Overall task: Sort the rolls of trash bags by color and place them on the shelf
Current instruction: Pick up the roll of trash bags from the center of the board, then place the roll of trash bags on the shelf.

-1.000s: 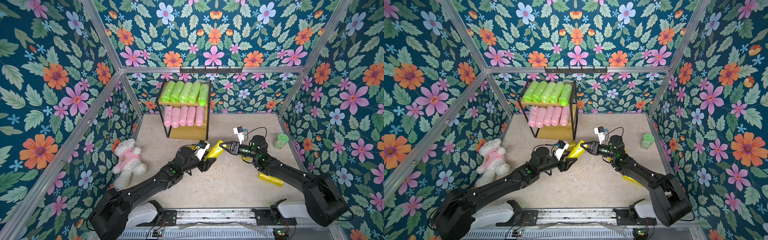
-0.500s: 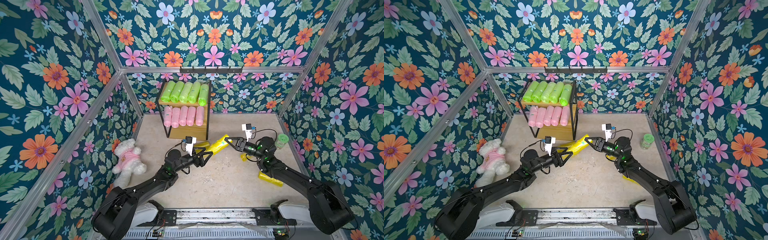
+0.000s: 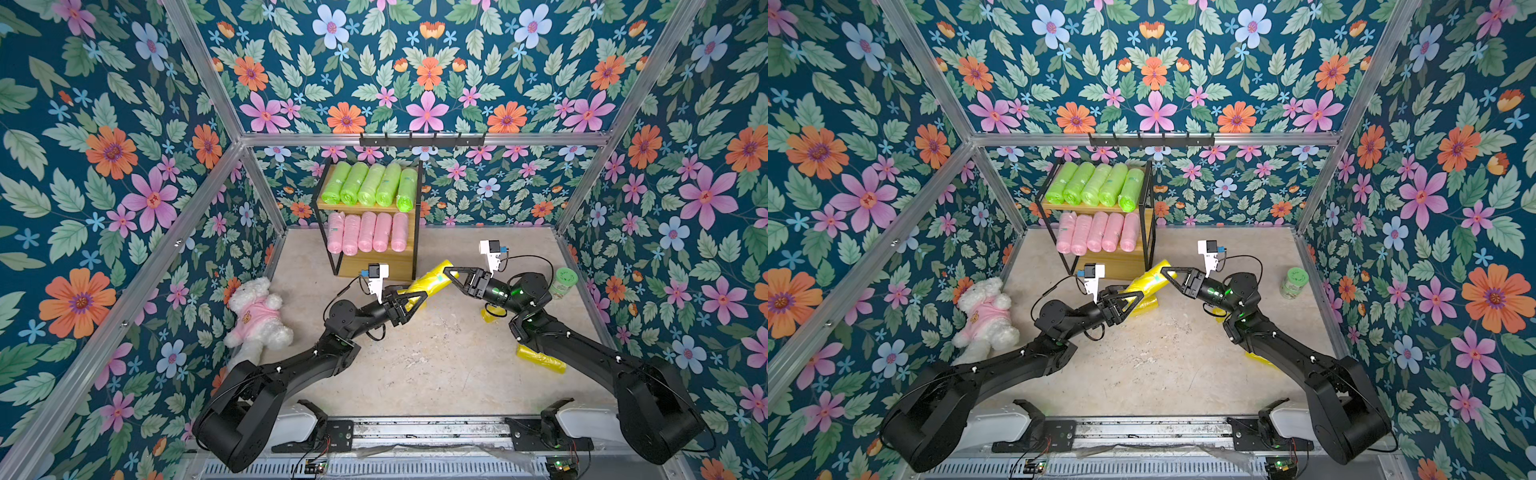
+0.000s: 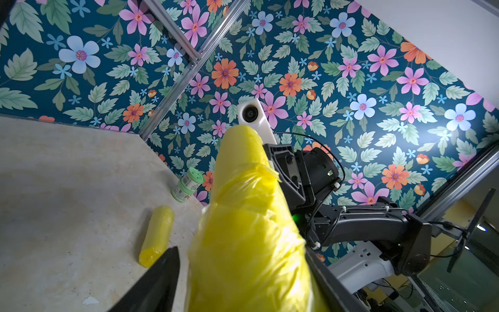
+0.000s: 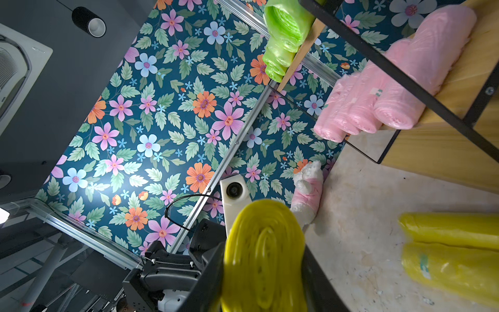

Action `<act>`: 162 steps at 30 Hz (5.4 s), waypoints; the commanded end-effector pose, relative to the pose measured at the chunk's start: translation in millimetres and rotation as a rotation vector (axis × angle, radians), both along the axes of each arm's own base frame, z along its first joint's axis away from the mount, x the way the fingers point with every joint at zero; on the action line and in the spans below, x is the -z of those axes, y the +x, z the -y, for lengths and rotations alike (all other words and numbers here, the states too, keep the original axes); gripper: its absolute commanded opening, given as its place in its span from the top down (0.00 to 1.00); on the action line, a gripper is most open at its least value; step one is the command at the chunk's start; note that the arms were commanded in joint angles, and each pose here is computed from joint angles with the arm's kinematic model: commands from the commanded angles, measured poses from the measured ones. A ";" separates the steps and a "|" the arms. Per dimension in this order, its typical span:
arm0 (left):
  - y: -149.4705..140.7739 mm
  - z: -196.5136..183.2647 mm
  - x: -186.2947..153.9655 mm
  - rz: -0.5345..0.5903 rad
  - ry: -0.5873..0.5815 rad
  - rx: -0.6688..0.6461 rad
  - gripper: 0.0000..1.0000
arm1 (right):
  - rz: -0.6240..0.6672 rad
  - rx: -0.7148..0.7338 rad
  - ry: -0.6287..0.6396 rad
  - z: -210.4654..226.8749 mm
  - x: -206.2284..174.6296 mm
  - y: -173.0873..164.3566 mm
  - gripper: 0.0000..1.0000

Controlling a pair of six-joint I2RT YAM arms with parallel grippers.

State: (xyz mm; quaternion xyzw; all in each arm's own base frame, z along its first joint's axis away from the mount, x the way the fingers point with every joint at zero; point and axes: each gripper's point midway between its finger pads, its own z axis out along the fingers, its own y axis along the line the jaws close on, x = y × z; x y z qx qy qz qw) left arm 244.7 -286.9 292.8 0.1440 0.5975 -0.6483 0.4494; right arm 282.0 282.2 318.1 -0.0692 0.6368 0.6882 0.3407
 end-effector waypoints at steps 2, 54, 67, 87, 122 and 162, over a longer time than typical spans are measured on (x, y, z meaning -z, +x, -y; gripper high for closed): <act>-2.3 -2.1 -17.1 0.043 -0.051 0.000 0.41 | 0.044 -0.028 0.031 -3.4 -9.5 -5.5 0.65; 115.3 -199.2 98.3 -0.212 0.206 -0.855 0.69 | 0.156 0.283 -0.355 36.6 28.1 26.6 0.11; 166.6 -225.2 136.6 -0.199 0.319 -0.989 0.66 | 0.136 0.272 -0.352 33.3 36.6 25.8 0.12; 231.4 -235.3 193.2 -0.311 0.320 -1.004 0.54 | 0.111 0.246 -0.365 28.4 45.7 23.4 0.13; 248.7 -255.2 219.2 -0.424 0.238 -1.086 0.29 | 0.087 0.197 -0.377 2.9 55.8 15.9 0.14; 203.6 -243.8 199.5 -0.505 0.242 -0.996 0.51 | 0.072 0.183 -0.360 -0.4 69.1 10.9 0.16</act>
